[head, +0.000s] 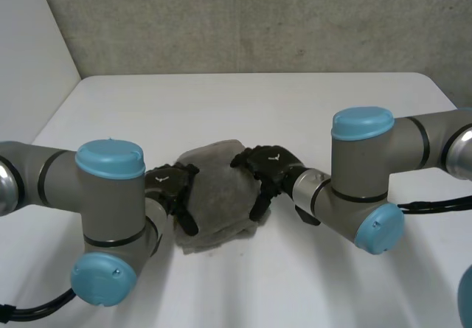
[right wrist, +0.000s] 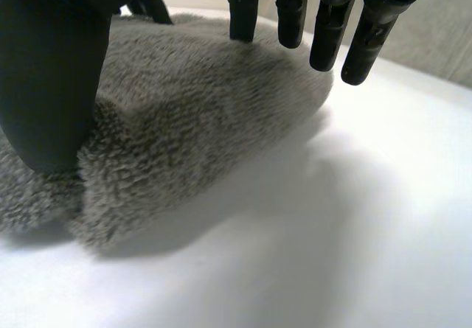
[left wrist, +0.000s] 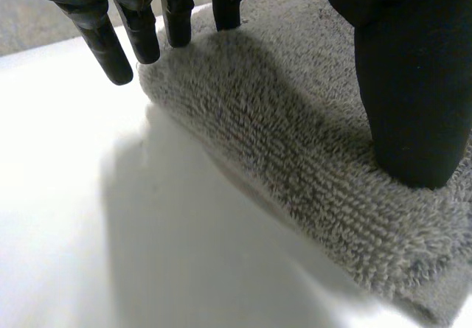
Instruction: Fold the towel.
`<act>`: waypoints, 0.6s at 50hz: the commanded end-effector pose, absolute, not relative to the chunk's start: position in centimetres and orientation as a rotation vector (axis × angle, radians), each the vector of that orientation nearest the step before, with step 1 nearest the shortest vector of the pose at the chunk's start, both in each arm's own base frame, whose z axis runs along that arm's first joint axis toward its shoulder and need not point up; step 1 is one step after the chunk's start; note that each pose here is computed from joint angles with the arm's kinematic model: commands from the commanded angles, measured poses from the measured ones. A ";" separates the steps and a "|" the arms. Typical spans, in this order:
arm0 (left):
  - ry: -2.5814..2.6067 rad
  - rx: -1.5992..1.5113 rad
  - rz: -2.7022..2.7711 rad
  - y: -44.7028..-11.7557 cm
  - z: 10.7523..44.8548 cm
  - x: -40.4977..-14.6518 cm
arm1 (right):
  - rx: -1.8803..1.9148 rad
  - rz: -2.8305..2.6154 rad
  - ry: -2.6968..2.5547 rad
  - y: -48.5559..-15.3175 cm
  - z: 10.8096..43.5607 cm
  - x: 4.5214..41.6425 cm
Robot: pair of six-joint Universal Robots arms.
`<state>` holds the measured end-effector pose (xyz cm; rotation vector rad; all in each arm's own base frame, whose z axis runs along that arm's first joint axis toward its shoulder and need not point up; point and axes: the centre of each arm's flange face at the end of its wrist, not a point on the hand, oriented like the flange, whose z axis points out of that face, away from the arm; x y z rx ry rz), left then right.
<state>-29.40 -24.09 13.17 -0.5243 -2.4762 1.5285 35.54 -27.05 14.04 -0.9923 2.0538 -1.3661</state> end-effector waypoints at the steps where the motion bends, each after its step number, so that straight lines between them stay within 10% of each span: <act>1: -2.355 -0.519 1.625 -23.4 16.9 -30.1 | -0.956 -1.500 2.009 -27.0 18.3 35.0; 13: -2.108 -0.418 1.853 -22.8 25.6 -29.3 | -0.684 -1.955 1.961 -27.2 27.8 29.8; 30: -2.011 -0.240 2.050 -23.5 31.1 -24.6 | -0.589 -2.053 1.990 -26.5 30.1 25.5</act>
